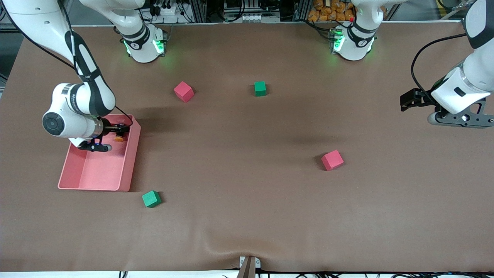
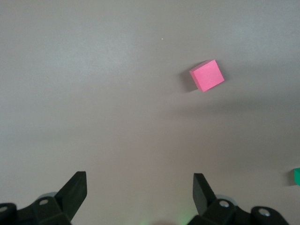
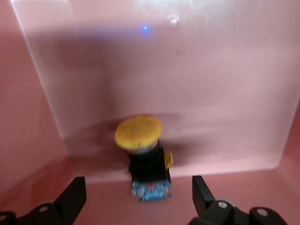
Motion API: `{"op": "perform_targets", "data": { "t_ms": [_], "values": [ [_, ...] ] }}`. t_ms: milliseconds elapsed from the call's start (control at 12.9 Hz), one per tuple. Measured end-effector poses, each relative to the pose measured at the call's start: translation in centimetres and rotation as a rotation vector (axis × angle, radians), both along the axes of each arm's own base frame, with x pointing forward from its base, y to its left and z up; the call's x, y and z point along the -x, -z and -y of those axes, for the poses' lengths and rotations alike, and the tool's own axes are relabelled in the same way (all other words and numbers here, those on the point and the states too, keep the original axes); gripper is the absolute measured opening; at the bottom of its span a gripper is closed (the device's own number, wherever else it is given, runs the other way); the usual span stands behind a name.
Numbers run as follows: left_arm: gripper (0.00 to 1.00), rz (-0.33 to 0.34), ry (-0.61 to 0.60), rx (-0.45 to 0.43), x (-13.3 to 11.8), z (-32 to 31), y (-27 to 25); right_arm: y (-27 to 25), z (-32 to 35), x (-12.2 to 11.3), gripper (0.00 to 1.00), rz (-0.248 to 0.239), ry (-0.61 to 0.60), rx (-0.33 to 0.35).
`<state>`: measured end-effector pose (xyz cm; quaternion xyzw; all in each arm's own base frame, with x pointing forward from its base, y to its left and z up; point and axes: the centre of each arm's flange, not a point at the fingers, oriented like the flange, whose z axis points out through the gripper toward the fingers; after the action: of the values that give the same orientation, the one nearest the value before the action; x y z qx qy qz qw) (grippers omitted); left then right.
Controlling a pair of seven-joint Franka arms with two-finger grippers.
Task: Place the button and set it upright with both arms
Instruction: 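Lower the right gripper and grasp the yellow button's black body, then lift the button with the right gripper while the left gripper approaches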
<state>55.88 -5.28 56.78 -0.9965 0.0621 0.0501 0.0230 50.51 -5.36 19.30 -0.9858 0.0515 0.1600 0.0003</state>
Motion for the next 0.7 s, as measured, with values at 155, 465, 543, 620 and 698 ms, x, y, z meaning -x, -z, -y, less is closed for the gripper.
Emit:
{"op": "perform_targets", "data": {
  "t_ms": [155, 465, 543, 620, 698],
  "values": [
    [1.00, 0.000, -0.001, 0.000, 0.0, 0.0, 0.0, 1.6, 0.5, -0.1, 1.00, 0.020, -0.006, 0.004],
    [1.00, -0.001, -0.001, 0.000, 0.0, 0.0, 0.0, 2.7, 1.1, 0.0, 0.67, 0.013, -0.008, 0.005],
    [1.00, -0.001, -0.001, 0.000, 0.0, 0.0, 0.0, 2.4, 1.2, 0.0, 0.56, 0.015, -0.007, 0.005],
    [1.00, -0.001, -0.001, 0.000, 0.0, 0.0, 0.0, 2.2, 1.4, -0.1, 0.42, 0.013, -0.006, 0.005],
    [1.00, -0.001, -0.001, 0.000, 0.0, 0.0, 0.1, 2.2, 1.3, 0.0, 0.42, 0.009, -0.009, 0.003]
  ]
}}
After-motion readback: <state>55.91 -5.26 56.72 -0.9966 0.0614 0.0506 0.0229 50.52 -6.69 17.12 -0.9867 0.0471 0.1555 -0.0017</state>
